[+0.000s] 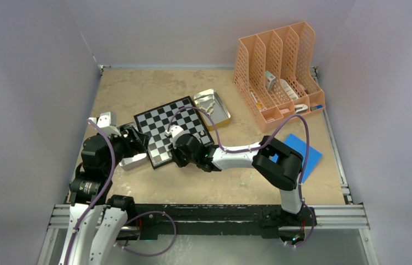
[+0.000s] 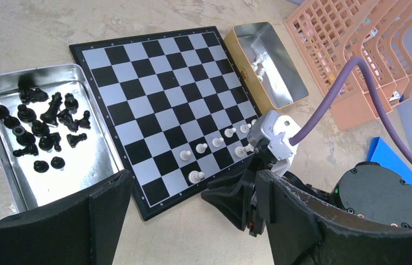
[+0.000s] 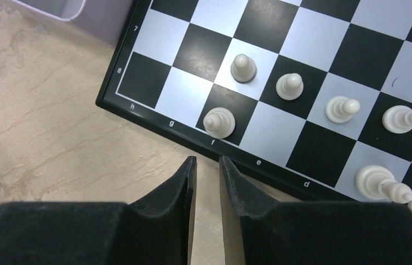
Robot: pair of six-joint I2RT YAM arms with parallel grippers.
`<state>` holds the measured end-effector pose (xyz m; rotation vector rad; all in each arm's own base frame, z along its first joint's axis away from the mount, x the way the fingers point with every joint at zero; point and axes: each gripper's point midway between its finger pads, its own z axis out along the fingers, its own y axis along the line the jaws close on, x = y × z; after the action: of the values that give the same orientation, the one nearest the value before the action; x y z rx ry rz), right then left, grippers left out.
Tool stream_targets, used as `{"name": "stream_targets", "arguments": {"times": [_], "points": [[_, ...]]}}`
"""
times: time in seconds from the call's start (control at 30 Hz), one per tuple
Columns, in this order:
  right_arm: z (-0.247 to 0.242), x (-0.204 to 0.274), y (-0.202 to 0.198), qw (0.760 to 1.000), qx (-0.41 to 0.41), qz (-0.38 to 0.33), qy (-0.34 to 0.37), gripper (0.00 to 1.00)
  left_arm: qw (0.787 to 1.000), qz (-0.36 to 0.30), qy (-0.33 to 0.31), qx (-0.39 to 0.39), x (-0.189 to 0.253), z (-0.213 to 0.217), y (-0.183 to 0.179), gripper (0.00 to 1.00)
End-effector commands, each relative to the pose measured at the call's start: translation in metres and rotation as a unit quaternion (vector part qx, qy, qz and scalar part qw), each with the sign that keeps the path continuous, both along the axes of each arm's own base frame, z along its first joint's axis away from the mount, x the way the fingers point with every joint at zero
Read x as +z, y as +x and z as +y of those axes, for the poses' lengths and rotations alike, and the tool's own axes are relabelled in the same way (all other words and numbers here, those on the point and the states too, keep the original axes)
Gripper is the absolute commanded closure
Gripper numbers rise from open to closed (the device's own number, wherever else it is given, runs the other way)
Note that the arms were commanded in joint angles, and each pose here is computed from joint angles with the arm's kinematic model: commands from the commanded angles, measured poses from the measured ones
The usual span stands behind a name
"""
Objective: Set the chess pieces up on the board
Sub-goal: Adjust the chess piece on the chessboard.
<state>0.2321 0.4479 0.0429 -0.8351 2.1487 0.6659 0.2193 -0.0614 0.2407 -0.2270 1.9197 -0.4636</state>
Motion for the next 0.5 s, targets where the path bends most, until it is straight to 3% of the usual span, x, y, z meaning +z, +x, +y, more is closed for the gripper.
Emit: {"name": "stream_targets", "arguments": {"times": [0.0,0.47], "points": [[0.0145,0.0294,0.0165,0.999,-0.016,-0.033,0.038,0.76,1.0,-0.026,-0.008,-0.002,0.0156,-0.0018,0.002,0.18],[0.0191,0.0253,0.0234,0.998,-0.025,-0.04,0.035,0.78,1.0,-0.024,-0.008,-0.002,0.0146,-0.002,0.0026,0.18]]}}
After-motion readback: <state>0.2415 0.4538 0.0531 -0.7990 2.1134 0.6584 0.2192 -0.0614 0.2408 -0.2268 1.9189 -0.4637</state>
